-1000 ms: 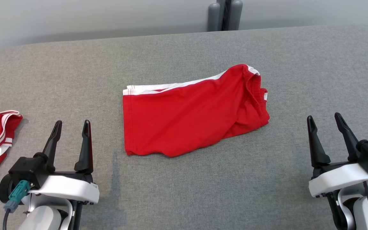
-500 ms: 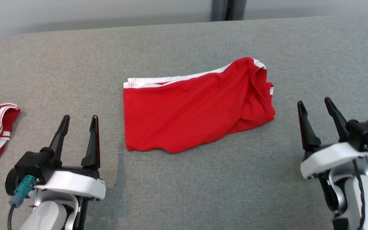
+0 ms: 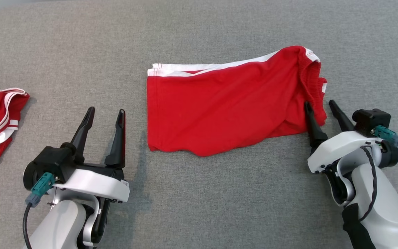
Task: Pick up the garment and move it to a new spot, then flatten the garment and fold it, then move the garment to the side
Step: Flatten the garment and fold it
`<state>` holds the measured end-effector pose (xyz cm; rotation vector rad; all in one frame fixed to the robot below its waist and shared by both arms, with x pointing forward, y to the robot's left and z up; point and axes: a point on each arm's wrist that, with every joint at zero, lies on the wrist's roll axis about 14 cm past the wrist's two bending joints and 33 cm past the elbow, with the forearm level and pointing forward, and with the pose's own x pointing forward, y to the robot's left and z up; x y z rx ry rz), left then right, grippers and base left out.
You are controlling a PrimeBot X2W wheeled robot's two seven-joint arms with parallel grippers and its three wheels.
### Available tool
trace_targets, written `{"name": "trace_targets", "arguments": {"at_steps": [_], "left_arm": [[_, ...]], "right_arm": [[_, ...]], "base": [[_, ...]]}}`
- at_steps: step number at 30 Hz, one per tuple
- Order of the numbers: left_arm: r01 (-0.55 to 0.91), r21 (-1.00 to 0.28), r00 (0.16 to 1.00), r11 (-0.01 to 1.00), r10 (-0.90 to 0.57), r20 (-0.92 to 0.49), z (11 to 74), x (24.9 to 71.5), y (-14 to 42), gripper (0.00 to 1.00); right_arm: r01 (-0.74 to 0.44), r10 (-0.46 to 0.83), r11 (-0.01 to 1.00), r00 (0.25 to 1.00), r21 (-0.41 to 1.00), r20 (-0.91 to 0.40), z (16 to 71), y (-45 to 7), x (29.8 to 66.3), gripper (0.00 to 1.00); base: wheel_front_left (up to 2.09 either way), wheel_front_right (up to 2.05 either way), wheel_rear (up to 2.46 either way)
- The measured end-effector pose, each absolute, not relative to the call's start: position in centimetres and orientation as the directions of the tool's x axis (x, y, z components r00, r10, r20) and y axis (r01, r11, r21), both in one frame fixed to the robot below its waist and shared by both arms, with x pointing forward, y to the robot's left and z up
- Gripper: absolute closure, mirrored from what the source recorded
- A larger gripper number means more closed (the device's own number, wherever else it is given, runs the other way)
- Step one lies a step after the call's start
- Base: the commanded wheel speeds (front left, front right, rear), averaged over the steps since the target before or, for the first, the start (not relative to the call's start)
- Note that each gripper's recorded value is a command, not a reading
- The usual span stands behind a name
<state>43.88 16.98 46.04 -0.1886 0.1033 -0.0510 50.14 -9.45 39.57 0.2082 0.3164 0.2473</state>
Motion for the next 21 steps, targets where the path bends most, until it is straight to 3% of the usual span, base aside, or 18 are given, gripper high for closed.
{"name": "trace_targets", "arguments": {"at_steps": [1,2,3,4,10,15,21], "left_arm": [[0.043,-0.188,0.993,0.981,-0.062,-0.097,46.0,44.0,17.0,0.0],[0.042,-0.189,0.993,0.981,-0.062,-0.1,45.8,44.0,16.9,0.0],[0.043,-0.19,0.993,0.981,-0.063,-0.102,45.7,44.0,16.9,0.0],[0.045,-0.19,0.993,0.981,-0.065,-0.101,45.7,44.1,16.8,0.0],[0.067,-0.188,0.991,0.98,-0.087,-0.102,45.5,44.4,16.2,0.0],[0.098,-0.191,0.989,0.977,-0.117,-0.094,45.5,44.7,15.2,0.0],[0.14,-0.189,0.984,0.972,-0.158,-0.084,45.7,45.1,14.0,0.0]], "right_arm": [[-0.203,0.275,0.946,0.915,0.252,-0.295,39.0,-9.2,50.1,0.12],[-0.199,0.277,0.943,0.912,0.267,-0.301,38.6,-9.0,50.1,0.55],[-0.196,0.281,0.939,0.911,0.281,-0.303,38.4,-8.8,50.1,0.82],[-0.193,0.284,0.936,0.909,0.295,-0.305,38.2,-8.6,50.0,1.0],[-0.157,0.264,0.921,0.925,0.356,-0.274,38.3,-8.9,49.9,1.0],[-0.047,0.193,0.89,0.94,0.454,-0.28,37.8,-10.8,48.6,1.0],[0.077,0.086,0.877,0.946,0.474,-0.312,36.9,-14.4,46.5,1.0]], "base": [[0.0,0.0,0.0],[0.0,0.0,0.0],[0.0,0.0,0.0],[0.0,0.0,0.0],[0.0,0.0,0.0],[0.0,0.0,0.0],[0.0,0.0,0.0]]}}
